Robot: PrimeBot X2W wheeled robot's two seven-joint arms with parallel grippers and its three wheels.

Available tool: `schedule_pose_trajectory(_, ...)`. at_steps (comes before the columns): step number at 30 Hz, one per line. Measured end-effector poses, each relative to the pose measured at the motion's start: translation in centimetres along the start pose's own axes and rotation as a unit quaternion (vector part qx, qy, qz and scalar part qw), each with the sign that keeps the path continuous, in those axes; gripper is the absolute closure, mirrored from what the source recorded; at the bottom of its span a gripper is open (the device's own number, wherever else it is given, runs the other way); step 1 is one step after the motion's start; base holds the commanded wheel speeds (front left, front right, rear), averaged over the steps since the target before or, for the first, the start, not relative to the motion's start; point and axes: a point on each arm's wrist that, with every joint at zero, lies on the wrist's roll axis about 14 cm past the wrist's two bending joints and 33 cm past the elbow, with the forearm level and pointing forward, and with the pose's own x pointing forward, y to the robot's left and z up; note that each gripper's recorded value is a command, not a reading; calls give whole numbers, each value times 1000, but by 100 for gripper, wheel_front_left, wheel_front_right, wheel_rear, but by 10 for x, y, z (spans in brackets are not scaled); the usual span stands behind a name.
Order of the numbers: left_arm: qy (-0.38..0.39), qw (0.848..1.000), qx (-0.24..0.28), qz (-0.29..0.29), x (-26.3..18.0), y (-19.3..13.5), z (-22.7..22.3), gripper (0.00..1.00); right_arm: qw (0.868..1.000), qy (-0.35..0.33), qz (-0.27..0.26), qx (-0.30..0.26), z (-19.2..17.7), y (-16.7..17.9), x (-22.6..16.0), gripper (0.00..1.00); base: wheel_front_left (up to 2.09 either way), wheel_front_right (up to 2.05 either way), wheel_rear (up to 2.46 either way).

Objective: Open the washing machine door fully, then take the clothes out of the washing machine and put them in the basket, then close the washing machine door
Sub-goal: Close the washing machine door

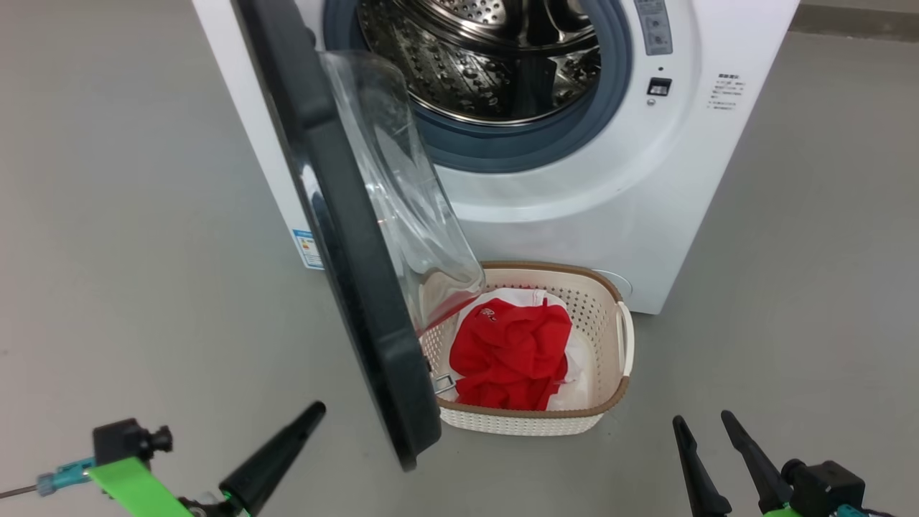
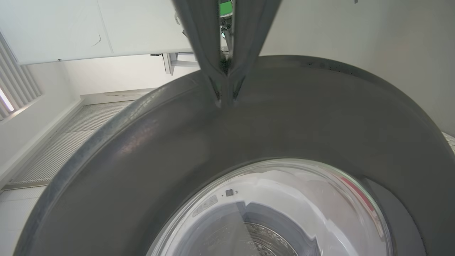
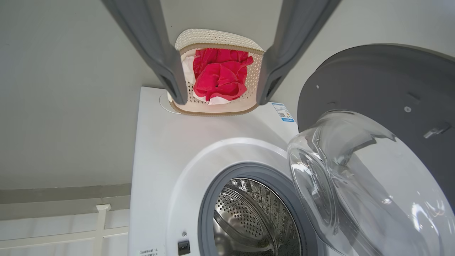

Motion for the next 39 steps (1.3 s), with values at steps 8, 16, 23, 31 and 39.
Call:
schedule_pose_trajectory(8,86,996,10,35,13,21,-36,100,1000,-8,-17,3,4,-10,-1,0,0,0,0)
schedule_pose_trajectory(16,126,991,17,43,33,27,-55,100,999,-17,-40,6,9,-24,-6,0,0,0,0)
schedule_pose_trajectory(23,158,987,21,30,58,22,-74,100,998,-21,-65,9,10,-38,-15,0,0,0,0)
schedule_pose_trajectory(31,180,983,39,7,99,10,-95,100,995,-39,-93,14,21,-56,-18,0,0,0,0)
schedule_pose_trajectory(39,178,982,62,-10,153,0,-106,100,990,-49,-131,17,26,-78,-26,0,0,0,0)
